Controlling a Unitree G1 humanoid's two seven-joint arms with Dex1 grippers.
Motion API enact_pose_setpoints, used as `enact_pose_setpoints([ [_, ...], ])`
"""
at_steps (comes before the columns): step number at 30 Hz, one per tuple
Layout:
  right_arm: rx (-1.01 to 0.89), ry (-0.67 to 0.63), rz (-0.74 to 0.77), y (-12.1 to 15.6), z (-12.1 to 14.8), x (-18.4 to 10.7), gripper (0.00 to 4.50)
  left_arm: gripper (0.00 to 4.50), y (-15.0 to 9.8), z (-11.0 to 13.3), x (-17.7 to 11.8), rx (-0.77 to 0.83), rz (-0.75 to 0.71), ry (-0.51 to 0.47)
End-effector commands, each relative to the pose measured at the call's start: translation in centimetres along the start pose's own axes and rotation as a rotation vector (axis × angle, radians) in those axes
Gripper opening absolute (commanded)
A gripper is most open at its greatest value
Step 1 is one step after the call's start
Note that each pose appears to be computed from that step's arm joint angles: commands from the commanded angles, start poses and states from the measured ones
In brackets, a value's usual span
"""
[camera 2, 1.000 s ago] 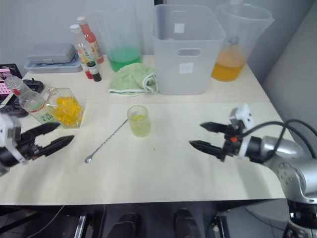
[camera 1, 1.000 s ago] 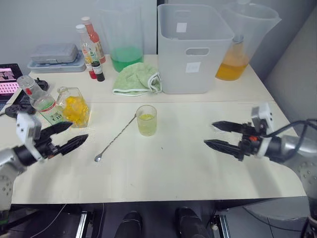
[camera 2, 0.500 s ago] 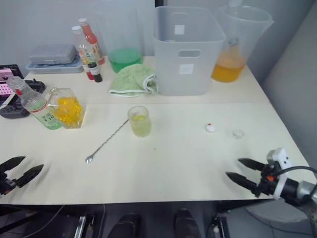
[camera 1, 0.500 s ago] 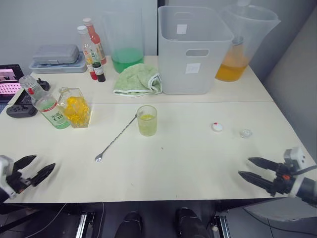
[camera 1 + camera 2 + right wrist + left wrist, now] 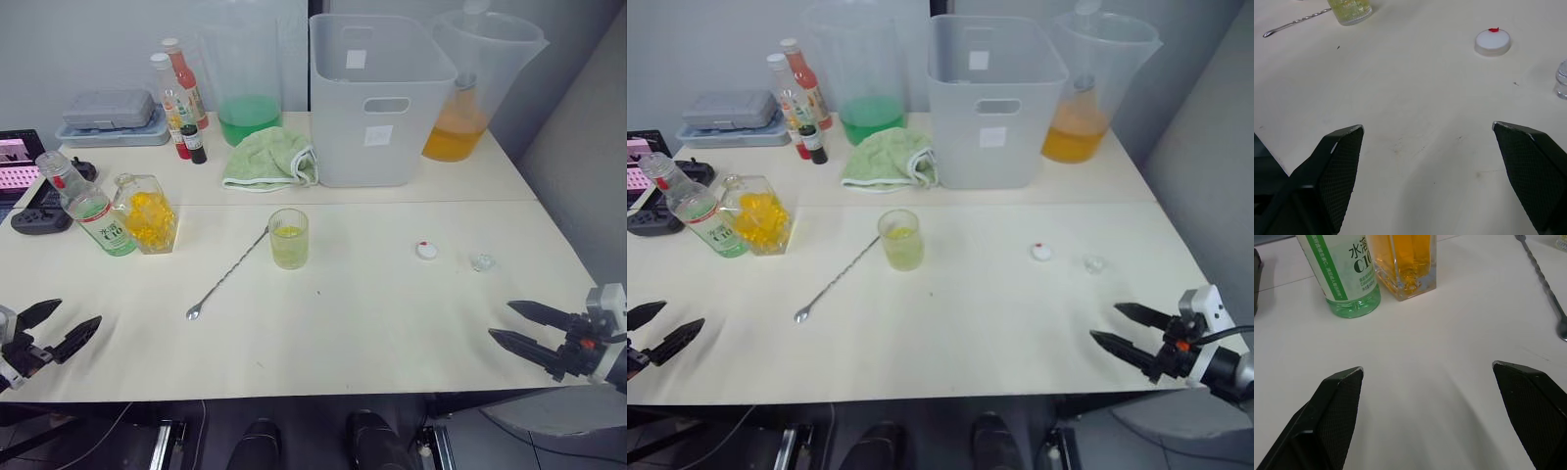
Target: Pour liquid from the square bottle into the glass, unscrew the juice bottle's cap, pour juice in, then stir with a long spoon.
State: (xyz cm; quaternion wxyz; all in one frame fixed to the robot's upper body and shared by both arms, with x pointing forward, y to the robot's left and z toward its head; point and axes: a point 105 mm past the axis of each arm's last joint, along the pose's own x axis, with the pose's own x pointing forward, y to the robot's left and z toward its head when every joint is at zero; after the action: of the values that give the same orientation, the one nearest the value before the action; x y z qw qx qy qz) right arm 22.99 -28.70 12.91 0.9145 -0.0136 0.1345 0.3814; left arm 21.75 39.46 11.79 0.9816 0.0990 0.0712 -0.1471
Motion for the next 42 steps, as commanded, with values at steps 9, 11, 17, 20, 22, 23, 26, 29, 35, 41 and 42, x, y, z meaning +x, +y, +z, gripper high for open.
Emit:
enact_pose_setpoints([
  [9,-0.113,-0.058,0.485,6.8,6.5,4.5,4.5,4.47,-5.5,3.5,1.2,-0.018,-0.029,-0.159],
  [11,-0.127,-0.063,0.522,7.5,7.4,5.0,4.5,4.47,-6.1,4.1,1.1,-0.017,-0.015,-0.175],
  [17,-0.162,-0.061,0.643,9.4,9.3,6.1,4.5,4.47,-8.8,5.1,1.9,-0.044,0.002,-0.192],
  [20,-0.181,-0.054,0.654,9.6,9.7,6.5,4.5,4.47,-9.7,4.5,3.3,-0.105,0.03,-0.162],
  [22,-0.199,-0.046,0.653,9.7,9.8,6.8,4.5,4.47,-9.9,3.9,4.5,-0.143,0.063,-0.127],
  [23,-0.206,-0.042,0.652,9.8,9.8,6.8,4.5,4.47,-9.8,3.7,5.3,-0.14,0.092,-0.108],
  [26,-0.215,-0.041,0.646,10.2,10.0,6.9,4.5,4.47,-10.6,4.2,7.6,-0.136,0.104,-0.107],
  [29,-0.231,-0.028,0.626,10.5,9.9,7.0,4.5,4.47,-11.6,4.7,9.2,-0.153,0.068,-0.114],
  [35,-0.25,-0.004,0.563,10.6,9.6,6.8,4.5,4.47,-13.8,4.2,12.8,-0.116,0.0,-0.064],
  [41,-0.268,0.021,0.518,10.7,9.4,6.5,4.5,4.05,-14.6,1.4,14.8,-0.124,-0.008,0.074],
  [42,-0.269,0.024,0.512,10.6,9.4,6.4,4.5,3.76,-14.7,1.0,14.9,-0.114,-0.022,0.095],
])
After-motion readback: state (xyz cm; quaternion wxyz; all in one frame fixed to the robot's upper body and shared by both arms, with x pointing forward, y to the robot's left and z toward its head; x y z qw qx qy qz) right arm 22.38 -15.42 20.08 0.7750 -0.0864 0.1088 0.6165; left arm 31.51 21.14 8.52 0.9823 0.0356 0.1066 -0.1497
